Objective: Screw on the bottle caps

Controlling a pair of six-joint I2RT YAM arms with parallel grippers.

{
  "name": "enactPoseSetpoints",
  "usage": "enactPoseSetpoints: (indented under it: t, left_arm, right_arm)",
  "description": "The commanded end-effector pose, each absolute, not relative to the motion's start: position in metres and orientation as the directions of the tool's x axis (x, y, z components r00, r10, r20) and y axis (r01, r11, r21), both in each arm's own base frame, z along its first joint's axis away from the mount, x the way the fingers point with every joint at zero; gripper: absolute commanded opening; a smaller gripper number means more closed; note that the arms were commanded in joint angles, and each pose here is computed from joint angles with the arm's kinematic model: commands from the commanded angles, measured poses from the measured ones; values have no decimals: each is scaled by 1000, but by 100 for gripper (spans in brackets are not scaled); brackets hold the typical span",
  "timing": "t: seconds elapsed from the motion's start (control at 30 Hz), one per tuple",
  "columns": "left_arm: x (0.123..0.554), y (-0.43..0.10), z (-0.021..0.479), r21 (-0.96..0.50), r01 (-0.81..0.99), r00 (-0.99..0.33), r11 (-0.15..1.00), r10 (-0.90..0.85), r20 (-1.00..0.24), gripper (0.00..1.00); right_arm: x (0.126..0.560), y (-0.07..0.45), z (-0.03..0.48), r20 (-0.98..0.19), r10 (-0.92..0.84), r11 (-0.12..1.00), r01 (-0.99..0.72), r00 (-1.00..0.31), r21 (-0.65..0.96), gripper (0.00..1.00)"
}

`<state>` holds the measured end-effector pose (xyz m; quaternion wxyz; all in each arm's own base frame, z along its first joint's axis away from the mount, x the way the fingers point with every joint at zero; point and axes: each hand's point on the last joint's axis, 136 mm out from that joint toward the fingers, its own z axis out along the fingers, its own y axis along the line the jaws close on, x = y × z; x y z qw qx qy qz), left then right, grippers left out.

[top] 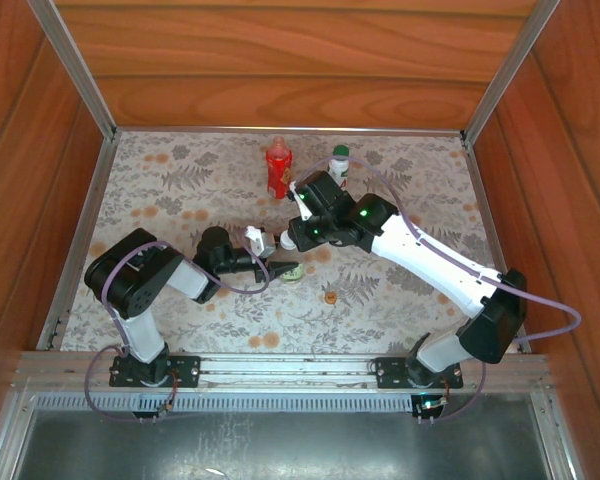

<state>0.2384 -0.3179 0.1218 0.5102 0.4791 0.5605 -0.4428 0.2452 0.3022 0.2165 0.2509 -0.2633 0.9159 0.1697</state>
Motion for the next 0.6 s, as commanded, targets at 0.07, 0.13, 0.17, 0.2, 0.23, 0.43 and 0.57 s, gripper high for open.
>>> enactPoseSetpoints:
  t: [0.07,0.13,0.17,0.2,0.23,0.43,0.57]
  left_arm:
    - [237,-320,122,-7,992,-16,122,79,-997,59]
    - [237,-320,122,-6,993,-16,122,79,-997,59]
    - [237,-320,122,-6,993,-16,122,79,-997,59]
    - [237,-320,122,-6,992,-16,123,79,-997,59]
    - [237,-320,123,-5,992,-15,124,79,-997,59]
    - [237,-319,122,-5,992,-15,130,82,-997,59]
    - [237,-319,122,-2,991,-13,130,82,-997,59]
  right_arm:
    - [239,288,187,-416,-420,840,-519,-806,157,34]
    - [237,291,184,-402,-428,835,-525,-809,167,34]
    - [236,291,182,-393,-435,832,-528,-810,168,34]
    - [236,291,181,-386,-438,832,-528,-812,168,34]
    - [235,291,179,-378,-446,830,-533,-811,165,34]
    - [227,287,177,-352,-462,823,-541,-814,169,34]
    - [225,292,192,-402,-450,803,-558,-797,208,35]
